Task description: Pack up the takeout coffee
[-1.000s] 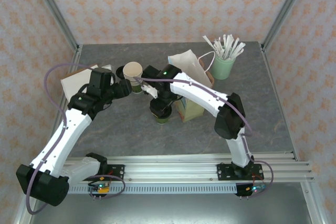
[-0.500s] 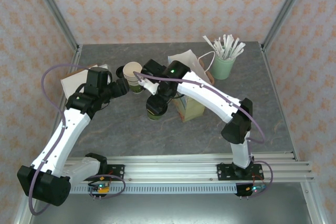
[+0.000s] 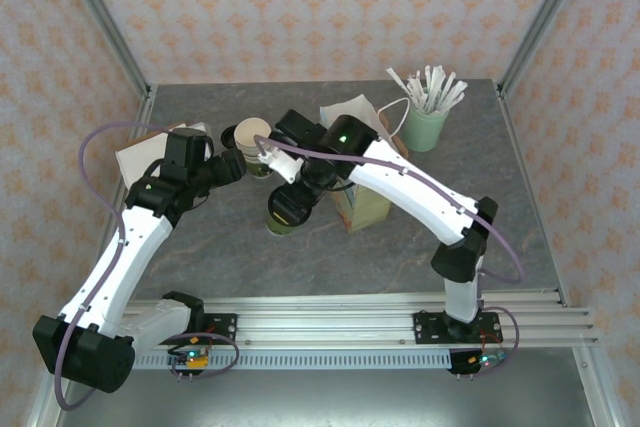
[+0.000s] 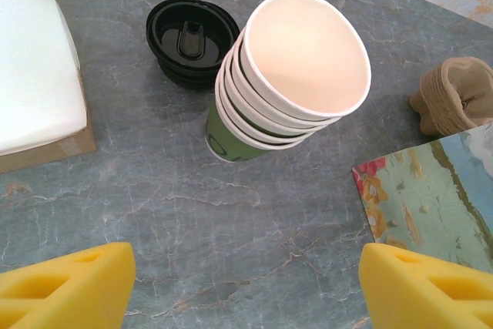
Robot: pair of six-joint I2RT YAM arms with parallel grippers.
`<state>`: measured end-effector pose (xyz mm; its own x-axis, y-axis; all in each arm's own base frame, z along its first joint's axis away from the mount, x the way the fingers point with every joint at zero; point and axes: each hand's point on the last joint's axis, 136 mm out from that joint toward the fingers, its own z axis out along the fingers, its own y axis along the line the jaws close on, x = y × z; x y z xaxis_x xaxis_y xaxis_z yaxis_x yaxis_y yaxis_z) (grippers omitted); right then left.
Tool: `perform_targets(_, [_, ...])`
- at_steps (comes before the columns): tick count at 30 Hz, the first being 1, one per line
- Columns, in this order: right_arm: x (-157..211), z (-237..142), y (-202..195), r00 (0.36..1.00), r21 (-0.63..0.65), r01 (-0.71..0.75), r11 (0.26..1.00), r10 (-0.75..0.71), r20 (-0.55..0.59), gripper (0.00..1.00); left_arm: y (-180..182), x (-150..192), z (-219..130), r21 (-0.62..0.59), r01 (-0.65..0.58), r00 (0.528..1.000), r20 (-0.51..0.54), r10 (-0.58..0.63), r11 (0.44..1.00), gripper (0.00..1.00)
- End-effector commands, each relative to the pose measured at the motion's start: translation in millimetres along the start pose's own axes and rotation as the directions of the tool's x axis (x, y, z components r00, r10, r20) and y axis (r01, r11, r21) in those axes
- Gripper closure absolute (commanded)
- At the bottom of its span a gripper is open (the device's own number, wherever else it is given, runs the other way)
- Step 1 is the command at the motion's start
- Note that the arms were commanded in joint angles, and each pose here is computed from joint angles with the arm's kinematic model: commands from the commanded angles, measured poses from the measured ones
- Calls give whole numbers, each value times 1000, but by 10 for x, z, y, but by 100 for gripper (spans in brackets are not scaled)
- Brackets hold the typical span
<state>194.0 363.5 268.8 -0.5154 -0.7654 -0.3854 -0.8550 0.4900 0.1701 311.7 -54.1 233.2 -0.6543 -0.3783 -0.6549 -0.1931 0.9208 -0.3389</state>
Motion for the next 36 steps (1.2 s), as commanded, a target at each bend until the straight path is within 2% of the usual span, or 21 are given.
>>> perform_targets(1, [-22,-399,148,996,-39,6,999,-2,91,42,-35,-77,-94,17,6,1000,17,-7,1000,23])
perform_targets(10, [-94,-909,231,974,-43,11,999,-1,228,43,-172,-120,-134,79,7,1000,11,-8,997,23])
perform_targets(22, [-138,-1615,-40,903,-26,-116,993,116,414,44,-572,-278,-271,224,4,999,45,-15,975,23])
perform_targets(30, [19,-2091,-634,807,70,-339,938,252,534,45,-1162,-362,-364,377,-43,998,53,25,925,23])
perform_targets(36, [309,-2241,-1230,744,200,-543,816,357,565,45,-1599,-297,-293,483,-65,998,9,70,873,23])
